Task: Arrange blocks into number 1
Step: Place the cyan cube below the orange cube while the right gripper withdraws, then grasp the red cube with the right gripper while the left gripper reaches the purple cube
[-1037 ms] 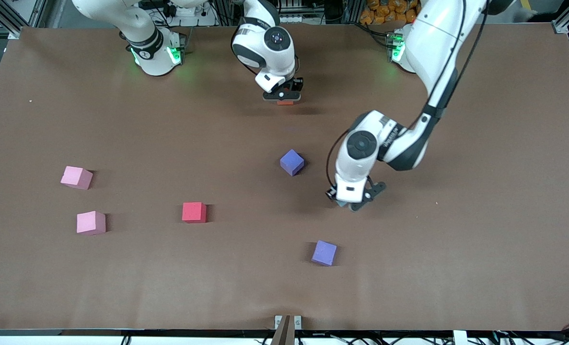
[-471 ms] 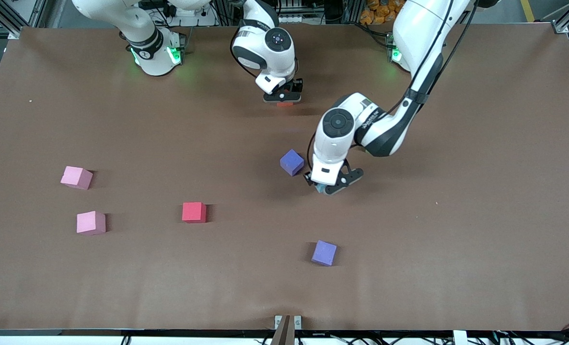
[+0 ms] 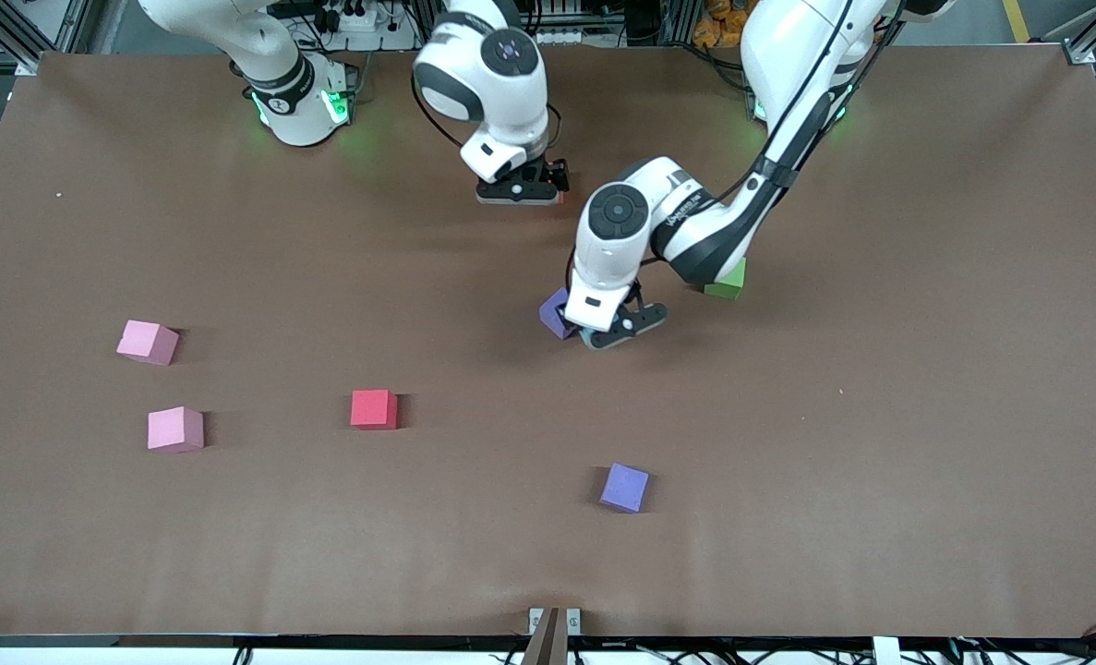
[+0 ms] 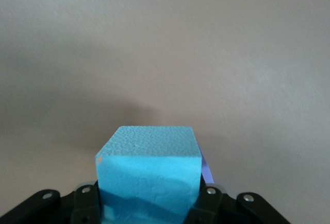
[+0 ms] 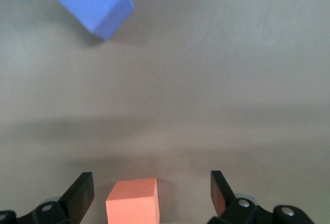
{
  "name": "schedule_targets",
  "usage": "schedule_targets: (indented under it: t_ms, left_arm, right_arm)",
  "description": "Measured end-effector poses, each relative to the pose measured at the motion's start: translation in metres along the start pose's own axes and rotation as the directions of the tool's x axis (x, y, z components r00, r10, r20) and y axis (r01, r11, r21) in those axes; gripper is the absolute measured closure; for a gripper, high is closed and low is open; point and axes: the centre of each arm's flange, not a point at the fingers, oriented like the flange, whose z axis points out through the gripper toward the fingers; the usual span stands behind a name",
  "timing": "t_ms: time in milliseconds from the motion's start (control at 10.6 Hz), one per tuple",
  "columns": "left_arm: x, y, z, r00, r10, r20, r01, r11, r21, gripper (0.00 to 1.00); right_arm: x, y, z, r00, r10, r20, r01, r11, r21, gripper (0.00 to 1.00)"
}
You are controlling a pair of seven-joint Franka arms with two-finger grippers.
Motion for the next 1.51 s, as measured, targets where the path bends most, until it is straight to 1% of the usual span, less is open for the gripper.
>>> schedule_targets:
  t_ms: [94, 189, 283, 377, 566, 660, 848, 943, 1037, 1131, 1320, 1508]
  left_arm:
    - [-0.017, 0.006, -0.002, 1.000, 0.025, 0.016, -0.025, 1.000, 0.000, 0.41]
    - [-0.037, 0.012, -0.003, 0.998, 0.055, 0.034, -0.056, 0.998, 0.004, 0.41]
    - [-0.063, 0.018, -0.003, 0.994, 0.095, 0.049, -0.096, 0.995, 0.011, 0.41]
    - [-0.094, 0.025, -0.001, 0.988, 0.141, 0.057, -0.142, 0.990, 0.017, 0.41]
    - [-0.149, 0.032, 0.007, 0.972, 0.225, 0.063, -0.228, 0.973, 0.034, 0.41]
    - [-0.167, 0.031, 0.013, 0.962, 0.268, 0.053, -0.271, 0.961, 0.050, 0.41]
    - [-0.175, 0.023, 0.029, 0.946, 0.321, 0.032, -0.323, 0.942, 0.093, 0.41]
    - [-0.176, 0.017, 0.039, 0.938, 0.347, 0.023, -0.347, 0.931, 0.116, 0.41]
    - [-0.177, 0.014, 0.046, 0.931, 0.364, 0.028, -0.364, 0.922, 0.129, 0.41]
    - [-0.179, 0.011, 0.053, 0.927, 0.372, 0.038, -0.374, 0.917, 0.139, 0.41]
    - [-0.189, 0.007, 0.069, 0.918, 0.392, 0.063, -0.397, 0.905, 0.152, 0.41]
    - [-0.202, 0.003, 0.081, 0.909, 0.410, 0.078, -0.417, 0.897, 0.144, 0.41]
  right_arm:
    - [0.010, 0.012, -0.016, 1.000, -0.023, -0.009, 0.023, 1.000, -0.015, 0.00]
    - [0.027, 0.032, -0.031, 0.999, -0.051, 0.002, 0.051, 0.998, -0.037, 0.00]
    - [0.052, 0.062, -0.049, 0.997, -0.077, 0.019, 0.078, 0.995, -0.056, 0.00]
    - [0.082, 0.098, -0.066, 0.996, -0.086, 0.024, 0.088, 0.994, -0.067, 0.00]
    - [0.136, 0.171, -0.082, 0.997, -0.079, 0.019, 0.080, 0.995, -0.068, 0.00]
    - [0.161, 0.206, -0.080, 0.997, -0.072, 0.015, 0.073, 0.996, -0.060, 0.00]
    - [0.199, 0.267, -0.068, 0.997, -0.075, -0.004, 0.074, 0.996, -0.038, 0.00]
    - [0.216, 0.289, -0.055, 0.998, -0.064, -0.018, 0.063, 0.998, -0.026, 0.00]
    - [0.231, 0.303, -0.036, 0.998, -0.049, -0.034, 0.048, 0.999, -0.012, 0.00]
    - [0.243, 0.309, -0.012, 0.999, -0.037, -0.036, 0.037, 0.999, 0.000, 0.00]
    - [0.272, 0.305, 0.027, 1.000, -0.026, -0.018, 0.026, 1.000, 0.017, 0.00]
    - [0.296, 0.301, 0.040, 1.000, -0.015, -0.021, 0.016, 0.999, 0.028, 0.00]
